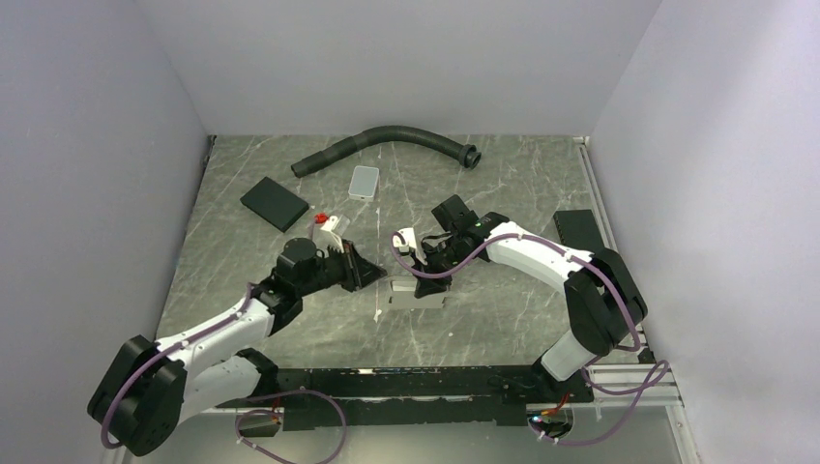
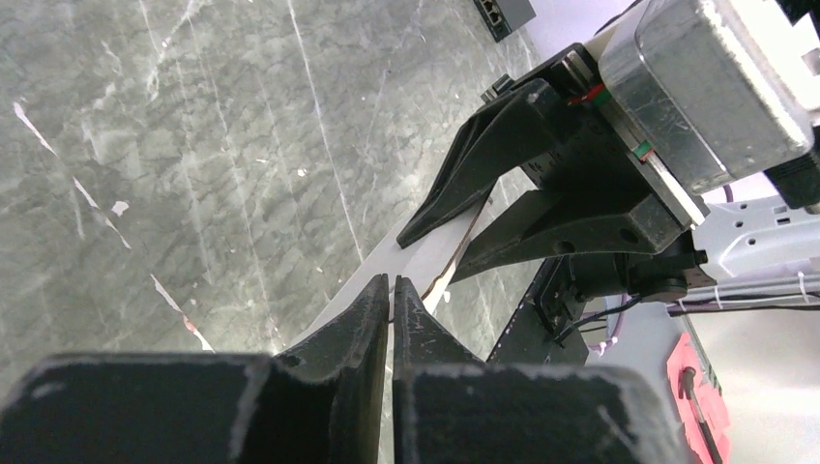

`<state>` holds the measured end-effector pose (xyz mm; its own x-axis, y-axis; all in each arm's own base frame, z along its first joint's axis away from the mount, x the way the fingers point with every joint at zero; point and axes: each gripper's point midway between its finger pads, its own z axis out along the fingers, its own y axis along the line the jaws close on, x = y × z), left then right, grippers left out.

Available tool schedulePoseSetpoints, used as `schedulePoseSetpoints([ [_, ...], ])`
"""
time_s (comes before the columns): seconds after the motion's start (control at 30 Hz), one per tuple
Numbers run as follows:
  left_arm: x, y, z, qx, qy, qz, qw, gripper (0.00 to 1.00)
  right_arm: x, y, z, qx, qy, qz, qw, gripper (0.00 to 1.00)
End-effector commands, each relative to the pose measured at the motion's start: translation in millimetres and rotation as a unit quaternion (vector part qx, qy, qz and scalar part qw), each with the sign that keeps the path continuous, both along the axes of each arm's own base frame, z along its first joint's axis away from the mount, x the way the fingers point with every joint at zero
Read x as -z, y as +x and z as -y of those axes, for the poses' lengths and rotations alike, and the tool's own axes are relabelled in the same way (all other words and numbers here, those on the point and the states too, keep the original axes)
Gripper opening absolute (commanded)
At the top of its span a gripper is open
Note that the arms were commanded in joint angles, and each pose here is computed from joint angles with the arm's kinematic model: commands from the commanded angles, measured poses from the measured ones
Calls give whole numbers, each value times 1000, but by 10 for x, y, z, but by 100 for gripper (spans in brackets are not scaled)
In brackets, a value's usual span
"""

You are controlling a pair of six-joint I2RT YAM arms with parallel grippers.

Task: Fold the paper box
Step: Close the paper box at the center of the board.

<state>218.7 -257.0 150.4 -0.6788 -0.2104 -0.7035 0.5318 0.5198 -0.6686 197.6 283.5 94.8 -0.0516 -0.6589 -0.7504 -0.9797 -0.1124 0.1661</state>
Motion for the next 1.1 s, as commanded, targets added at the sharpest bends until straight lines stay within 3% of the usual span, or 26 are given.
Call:
schedulePoseSetpoints([
  [0.0, -114, -49, 97, 27, -18, 20, 999, 11, -155, 73, -92, -3, 20, 10, 1000, 8],
  [1.07, -70, -120, 240, 49, -30, 1, 998, 10, -130, 152, -97, 19, 11, 14, 1000, 6],
])
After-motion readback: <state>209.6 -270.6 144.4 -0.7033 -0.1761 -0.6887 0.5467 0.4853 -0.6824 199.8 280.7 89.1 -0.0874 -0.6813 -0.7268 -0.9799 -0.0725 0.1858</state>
